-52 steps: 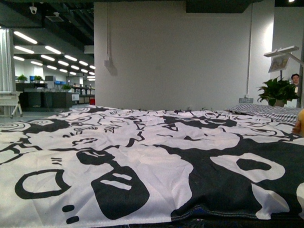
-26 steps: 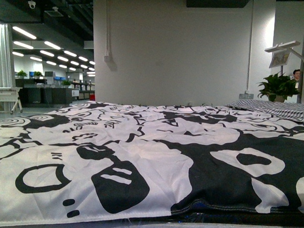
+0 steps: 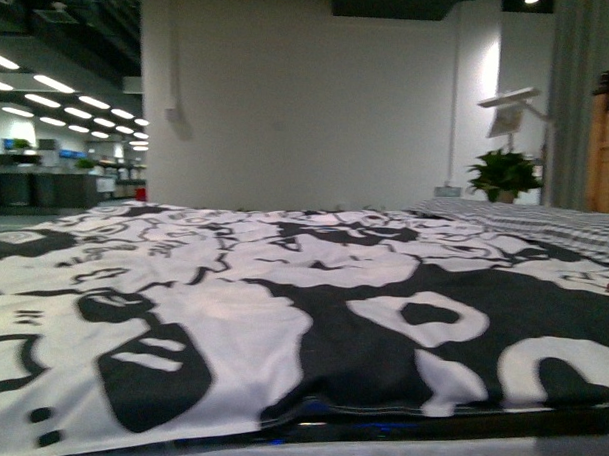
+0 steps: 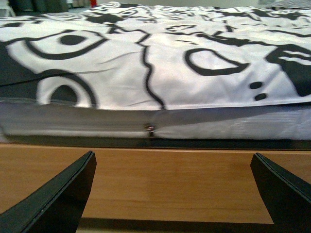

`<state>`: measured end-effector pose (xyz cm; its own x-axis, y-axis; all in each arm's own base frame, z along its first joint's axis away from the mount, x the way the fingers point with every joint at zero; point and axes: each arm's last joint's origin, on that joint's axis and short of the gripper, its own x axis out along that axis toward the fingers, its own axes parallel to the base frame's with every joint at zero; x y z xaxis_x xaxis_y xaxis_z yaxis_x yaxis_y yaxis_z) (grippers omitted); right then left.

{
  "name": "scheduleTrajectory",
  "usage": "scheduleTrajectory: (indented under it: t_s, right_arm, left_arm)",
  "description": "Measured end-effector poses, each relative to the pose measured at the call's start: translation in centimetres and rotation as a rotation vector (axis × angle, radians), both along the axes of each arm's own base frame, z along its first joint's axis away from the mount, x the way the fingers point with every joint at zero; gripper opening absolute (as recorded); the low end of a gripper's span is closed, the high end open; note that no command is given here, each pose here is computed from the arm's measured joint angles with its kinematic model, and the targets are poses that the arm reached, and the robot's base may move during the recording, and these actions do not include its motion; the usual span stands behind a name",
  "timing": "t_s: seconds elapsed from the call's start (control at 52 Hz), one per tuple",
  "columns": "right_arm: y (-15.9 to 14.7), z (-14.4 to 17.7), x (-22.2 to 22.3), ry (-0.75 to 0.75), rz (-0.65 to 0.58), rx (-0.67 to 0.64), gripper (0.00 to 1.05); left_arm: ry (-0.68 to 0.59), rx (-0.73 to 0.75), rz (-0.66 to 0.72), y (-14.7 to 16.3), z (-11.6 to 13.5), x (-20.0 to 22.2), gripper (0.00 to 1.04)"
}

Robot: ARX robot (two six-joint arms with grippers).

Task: Put away toys

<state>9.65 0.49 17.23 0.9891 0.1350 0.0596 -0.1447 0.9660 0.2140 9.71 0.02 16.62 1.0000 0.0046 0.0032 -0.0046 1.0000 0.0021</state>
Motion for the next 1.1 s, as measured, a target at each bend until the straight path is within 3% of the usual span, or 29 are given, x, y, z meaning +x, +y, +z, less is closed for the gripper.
scheduleTrajectory:
  t_s: [1.096]
  right_arm:
    - [-0.03,-0.03,0.01,0.003,-0.01,-0.001,0.22]
  left_arm:
    - [0.0,0.0,-0.004,-0.02,0.0,0.0,0.99]
